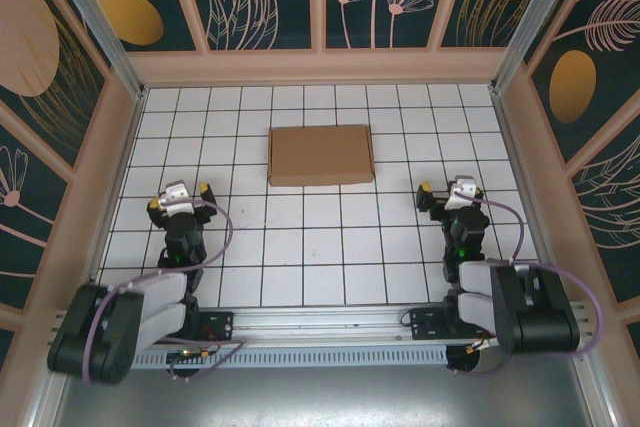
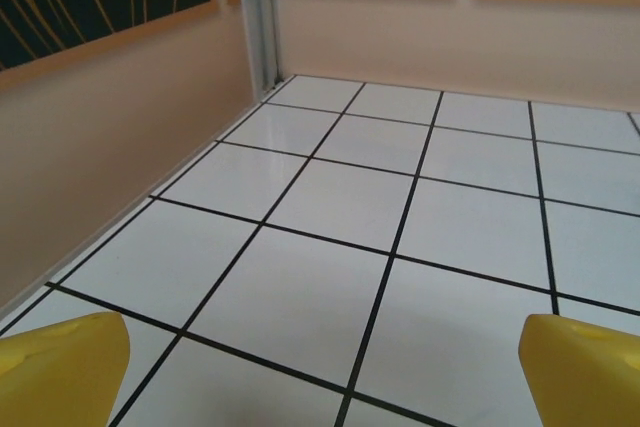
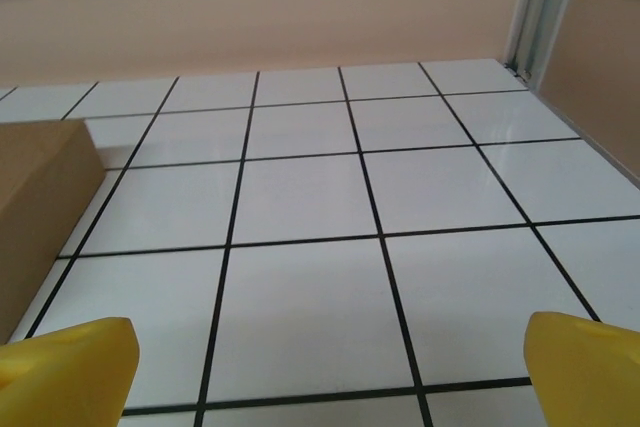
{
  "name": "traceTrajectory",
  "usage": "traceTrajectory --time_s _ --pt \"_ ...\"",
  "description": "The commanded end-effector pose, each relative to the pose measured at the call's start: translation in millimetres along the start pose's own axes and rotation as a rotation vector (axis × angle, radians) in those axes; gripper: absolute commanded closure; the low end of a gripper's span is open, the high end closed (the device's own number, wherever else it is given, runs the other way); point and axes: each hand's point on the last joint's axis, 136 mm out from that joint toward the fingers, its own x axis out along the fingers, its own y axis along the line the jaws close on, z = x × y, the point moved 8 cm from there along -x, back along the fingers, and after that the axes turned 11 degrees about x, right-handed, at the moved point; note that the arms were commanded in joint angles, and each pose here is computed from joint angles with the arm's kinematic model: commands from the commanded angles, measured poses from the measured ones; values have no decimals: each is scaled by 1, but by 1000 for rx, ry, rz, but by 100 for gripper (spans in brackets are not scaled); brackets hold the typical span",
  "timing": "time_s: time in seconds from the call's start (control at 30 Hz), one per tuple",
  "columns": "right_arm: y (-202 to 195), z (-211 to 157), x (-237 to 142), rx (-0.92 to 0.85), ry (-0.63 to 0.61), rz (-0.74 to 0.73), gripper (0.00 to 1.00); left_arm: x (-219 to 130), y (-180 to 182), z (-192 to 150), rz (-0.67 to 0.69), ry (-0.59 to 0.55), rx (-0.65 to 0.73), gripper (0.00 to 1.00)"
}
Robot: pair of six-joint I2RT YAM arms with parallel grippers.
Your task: Fold the paper box
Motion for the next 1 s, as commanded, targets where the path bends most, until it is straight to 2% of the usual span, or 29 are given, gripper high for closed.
traceTrajectory --time_s 0.0,0.07,0.13,0.17,0.23,0.33,0.97 --pt "7 33 9 30 -208 70 1 22 -9 39 -48 -152 -35 1" --pt "2 27 12 41 -215 49 1 30 -16 36 -148 -173 22 1" --pt "-3 23 14 61 -234 49 1 39 -12 23 -161 -163 -10 1" --pt "-6 22 20 70 -208 33 1 45 -10 24 -162 -182 -38 1" --pt "-7 20 40 80 -107 58 1 64 -12 23 -171 -77 -26 1" --pt "-8 20 58 86 -35 45 1 65 -12 22 -174 -81 -29 1" --pt "-8 20 57 83 -45 43 1 62 -10 23 -175 -92 -33 1"
